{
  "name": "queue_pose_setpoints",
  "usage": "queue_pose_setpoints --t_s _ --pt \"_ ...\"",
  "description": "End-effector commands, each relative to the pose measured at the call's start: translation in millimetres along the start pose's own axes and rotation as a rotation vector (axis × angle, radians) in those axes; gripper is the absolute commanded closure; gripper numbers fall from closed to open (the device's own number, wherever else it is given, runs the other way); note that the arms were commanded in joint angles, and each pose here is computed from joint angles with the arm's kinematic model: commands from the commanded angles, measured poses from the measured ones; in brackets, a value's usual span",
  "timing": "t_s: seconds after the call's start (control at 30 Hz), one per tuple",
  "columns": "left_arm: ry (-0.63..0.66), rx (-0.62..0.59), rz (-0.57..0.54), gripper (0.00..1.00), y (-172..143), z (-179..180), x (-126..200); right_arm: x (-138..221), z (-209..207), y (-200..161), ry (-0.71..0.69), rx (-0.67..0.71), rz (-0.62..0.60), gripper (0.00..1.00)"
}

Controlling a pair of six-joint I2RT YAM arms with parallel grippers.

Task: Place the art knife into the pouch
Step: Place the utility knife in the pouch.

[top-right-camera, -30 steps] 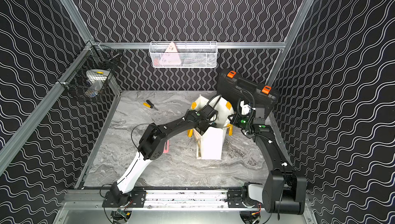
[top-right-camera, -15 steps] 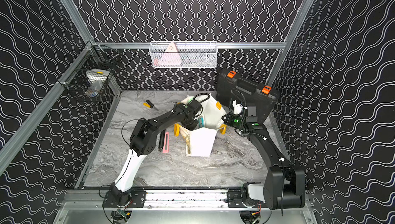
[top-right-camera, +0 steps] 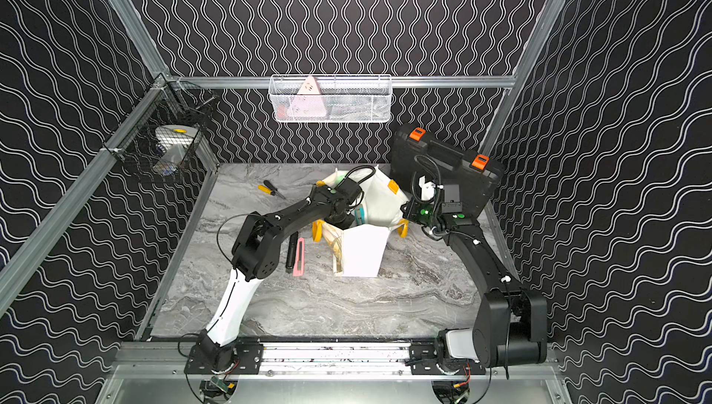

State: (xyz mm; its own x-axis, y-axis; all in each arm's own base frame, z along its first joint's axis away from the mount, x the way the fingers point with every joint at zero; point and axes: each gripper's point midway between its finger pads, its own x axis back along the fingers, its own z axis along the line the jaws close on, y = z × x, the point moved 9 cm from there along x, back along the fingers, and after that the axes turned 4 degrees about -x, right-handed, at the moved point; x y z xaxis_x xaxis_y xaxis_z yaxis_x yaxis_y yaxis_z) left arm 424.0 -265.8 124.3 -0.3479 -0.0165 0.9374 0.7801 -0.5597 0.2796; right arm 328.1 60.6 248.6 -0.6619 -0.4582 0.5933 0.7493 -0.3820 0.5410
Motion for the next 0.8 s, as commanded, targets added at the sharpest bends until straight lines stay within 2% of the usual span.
queue_pose_setpoints --t_s 0.0,0.13,0.53,0.63,0.77 --pt "0.010 0.002 0.043 0.69 -10 5 4 5 3 9 -0.023 0.038 -0.081 1.00" --pt "-0.056 0.021 -0.029 0.68 -5 -3 17 -1 5 1 -0.022 0.041 -0.061 1.00" --pt "-0.153 0.038 -0.091 0.61 6 -15 35 -4 16 -4 -0.010 0.055 -0.056 1.00" --pt "-0.163 0.032 -0.112 0.52 8 -19 46 -4 17 -5 -0.010 0.057 -0.055 1.00" --pt "-0.173 0.030 -0.144 0.47 11 -20 61 -5 19 -5 -0.009 0.060 -0.056 1.00"
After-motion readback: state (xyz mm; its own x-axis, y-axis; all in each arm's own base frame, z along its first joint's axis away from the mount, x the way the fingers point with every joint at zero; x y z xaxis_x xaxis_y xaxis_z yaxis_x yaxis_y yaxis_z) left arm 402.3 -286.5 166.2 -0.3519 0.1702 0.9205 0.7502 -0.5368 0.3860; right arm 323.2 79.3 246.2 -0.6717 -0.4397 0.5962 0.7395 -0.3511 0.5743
